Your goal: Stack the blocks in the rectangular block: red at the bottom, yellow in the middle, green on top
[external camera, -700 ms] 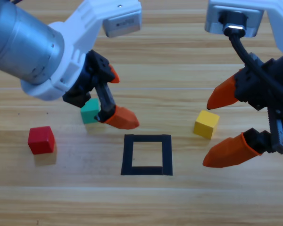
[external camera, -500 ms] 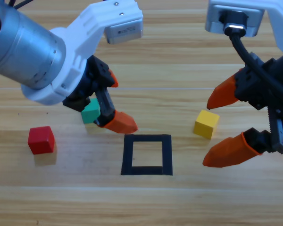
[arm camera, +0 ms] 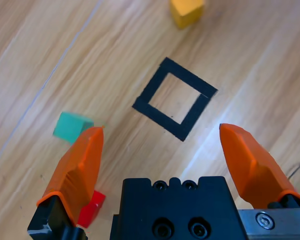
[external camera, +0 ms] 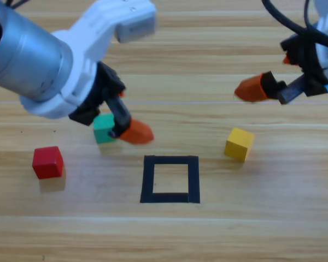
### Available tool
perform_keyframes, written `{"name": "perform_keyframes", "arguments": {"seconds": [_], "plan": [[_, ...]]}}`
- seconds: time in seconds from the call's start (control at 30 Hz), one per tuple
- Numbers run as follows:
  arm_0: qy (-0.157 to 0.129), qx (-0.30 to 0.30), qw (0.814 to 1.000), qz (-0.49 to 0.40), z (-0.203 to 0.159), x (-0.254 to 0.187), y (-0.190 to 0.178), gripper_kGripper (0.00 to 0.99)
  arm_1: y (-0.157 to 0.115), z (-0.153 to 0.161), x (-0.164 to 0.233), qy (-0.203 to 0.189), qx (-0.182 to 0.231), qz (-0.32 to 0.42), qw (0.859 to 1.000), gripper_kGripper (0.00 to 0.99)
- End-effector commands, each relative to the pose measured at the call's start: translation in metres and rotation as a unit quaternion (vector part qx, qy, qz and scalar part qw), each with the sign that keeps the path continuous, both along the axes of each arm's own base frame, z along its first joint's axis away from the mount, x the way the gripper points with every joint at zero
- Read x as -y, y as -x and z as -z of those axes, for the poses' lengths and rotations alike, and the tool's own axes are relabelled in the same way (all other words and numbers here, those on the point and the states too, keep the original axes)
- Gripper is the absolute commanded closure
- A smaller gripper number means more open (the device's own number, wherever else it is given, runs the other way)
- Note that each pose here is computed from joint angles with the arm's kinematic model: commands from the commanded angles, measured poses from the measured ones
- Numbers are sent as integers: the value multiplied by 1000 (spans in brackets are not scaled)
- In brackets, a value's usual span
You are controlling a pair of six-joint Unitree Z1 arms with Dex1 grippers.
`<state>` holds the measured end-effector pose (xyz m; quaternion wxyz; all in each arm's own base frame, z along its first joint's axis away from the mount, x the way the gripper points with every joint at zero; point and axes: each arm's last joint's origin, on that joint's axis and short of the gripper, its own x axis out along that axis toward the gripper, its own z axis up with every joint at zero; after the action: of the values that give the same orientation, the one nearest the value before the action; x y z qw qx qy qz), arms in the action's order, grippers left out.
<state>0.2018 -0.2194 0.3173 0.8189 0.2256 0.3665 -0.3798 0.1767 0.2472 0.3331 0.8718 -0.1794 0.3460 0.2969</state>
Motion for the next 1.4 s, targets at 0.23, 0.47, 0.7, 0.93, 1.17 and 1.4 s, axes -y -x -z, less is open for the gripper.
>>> {"name": "perform_keyframes", "arguments": {"seconds": [0.23,0.47,0.7,0.93,1.17,1.4], "plan": [[54,-41,906,-419,-18,-111,-3,0,-20,72,-25,-21,-61,186,980,11],[31,-107,865,-488,-6,-110,-21,0,-35,77,-39,-66,-121,297,945,0],[-37,-190,841,-505,28,-90,-51,11,-57,95,-46,-102,-167,372,907,0],[-57,-238,820,-518,49,-79,-66,14,-96,127,-51,-109,-219,425,872,1],[-74,-263,800,-534,76,-67,-86,16,-115,147,-60,-83,-230,477,844,1],[-59,-271,795,-540,96,-66,-90,17,-131,162,-75,-54,-236,509,826,1]]}}
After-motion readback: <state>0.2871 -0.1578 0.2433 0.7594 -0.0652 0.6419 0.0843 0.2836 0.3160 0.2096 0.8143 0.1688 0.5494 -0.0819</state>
